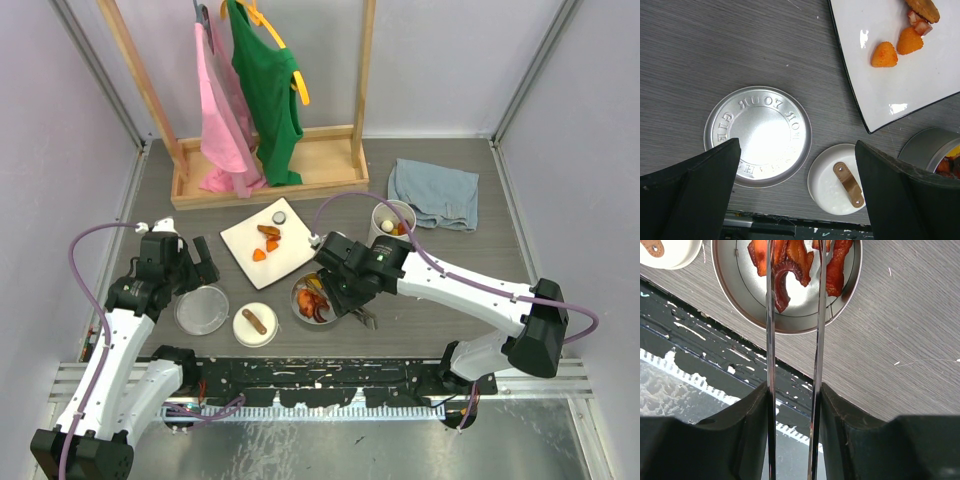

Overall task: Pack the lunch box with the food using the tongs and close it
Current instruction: Place the fake food in the packing box, then pick up the fake food from the plate.

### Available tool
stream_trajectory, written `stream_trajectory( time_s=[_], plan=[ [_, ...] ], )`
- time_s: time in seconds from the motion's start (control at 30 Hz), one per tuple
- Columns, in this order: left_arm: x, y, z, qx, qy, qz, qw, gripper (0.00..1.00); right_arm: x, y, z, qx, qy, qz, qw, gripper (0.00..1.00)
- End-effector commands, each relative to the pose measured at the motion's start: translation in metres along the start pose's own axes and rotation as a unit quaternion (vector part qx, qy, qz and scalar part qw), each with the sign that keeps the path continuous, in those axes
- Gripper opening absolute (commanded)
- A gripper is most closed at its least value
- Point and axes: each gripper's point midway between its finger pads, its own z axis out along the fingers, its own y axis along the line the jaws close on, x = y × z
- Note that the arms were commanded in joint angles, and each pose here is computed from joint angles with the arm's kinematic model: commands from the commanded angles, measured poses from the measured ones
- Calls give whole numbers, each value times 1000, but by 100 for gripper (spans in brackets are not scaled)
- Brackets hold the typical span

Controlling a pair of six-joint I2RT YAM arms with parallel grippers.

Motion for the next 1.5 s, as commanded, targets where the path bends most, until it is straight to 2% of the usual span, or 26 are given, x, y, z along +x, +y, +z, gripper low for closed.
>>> stream_trajectory(
  time_s=[0.0, 0.2, 0.4, 0.7, 1.0, 1.47],
  plan=[
    [-11, -5, -1, 13, -23, -1, 1000, 98, -28, 11, -23, -26, -69, 9, 997, 45],
    [-11, -5, -1, 13, -24, -1, 1000, 98, -51, 8, -52, -26, -131, 21, 991, 47],
    [-11, -5, -1, 13, -25, -1, 1000, 98, -72, 10, -54, -18, -156, 28, 987, 49],
    [-12, -5, -1, 11, -25, -1, 1000, 98, -107, 11, -25, 37, -152, 21, 987, 51],
    [-11, -5, 0, 12, -24, -1, 1000, 98, -144, 12, 1, 24, -157, 23, 987, 51],
    [-11, -4, 2, 8, -19, 0, 1000, 98, -181, 13, 51, 15, -112, -20, 993, 50]
  ],
)
